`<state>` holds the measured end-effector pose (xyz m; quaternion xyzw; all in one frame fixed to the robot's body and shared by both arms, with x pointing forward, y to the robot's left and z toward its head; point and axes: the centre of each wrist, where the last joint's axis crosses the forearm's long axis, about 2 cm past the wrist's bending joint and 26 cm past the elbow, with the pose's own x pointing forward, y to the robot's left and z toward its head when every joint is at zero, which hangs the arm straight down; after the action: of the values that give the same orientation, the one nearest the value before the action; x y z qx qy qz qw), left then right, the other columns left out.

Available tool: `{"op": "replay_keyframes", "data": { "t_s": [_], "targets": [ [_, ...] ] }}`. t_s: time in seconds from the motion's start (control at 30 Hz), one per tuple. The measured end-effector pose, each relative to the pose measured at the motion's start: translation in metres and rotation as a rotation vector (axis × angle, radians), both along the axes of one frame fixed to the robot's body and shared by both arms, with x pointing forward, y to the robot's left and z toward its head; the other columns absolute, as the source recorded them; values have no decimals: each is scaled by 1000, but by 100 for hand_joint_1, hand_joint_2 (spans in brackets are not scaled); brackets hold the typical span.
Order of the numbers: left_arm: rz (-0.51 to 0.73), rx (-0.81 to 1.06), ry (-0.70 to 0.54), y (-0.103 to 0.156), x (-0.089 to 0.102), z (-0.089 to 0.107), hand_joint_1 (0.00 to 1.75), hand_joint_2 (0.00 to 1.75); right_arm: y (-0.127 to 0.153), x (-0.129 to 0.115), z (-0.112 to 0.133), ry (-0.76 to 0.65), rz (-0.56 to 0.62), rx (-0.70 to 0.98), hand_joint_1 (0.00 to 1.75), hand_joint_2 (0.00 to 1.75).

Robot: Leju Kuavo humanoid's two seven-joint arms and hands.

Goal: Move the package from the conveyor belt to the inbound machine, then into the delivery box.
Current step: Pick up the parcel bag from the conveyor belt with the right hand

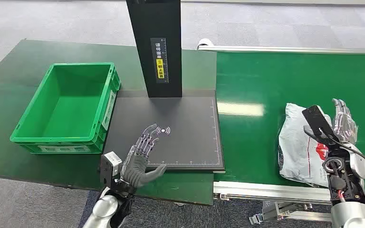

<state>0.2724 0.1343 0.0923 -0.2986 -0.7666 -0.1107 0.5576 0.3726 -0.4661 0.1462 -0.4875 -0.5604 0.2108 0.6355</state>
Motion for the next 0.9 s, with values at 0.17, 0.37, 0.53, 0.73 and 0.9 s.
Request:
{"op": "replay_keyframes", "data": {
  "t_s": [0.17, 0.37, 0.53, 0.73, 0.9],
  "targets": [
    [-11, 5, -5, -1, 2, 2, 0, 175, -15, 2, -6, 289, -17, -43, 0, 175],
    [-18, 4, -17, -1, 9, 7, 0, 175, -31, -3, -16, 498, -24, -101, 0, 175],
    [-23, 7, -20, -2, 11, 9, 0, 175, -37, -5, -18, 590, -15, -120, 0, 175],
    [-37, 11, -14, -5, 16, 10, 0, 175, -46, -15, -29, 773, 101, -98, 2, 175],
    [-45, 19, -5, -7, 16, 9, 0, 175, -52, -26, -38, 834, 164, -57, 175, 175]
  ]
}}
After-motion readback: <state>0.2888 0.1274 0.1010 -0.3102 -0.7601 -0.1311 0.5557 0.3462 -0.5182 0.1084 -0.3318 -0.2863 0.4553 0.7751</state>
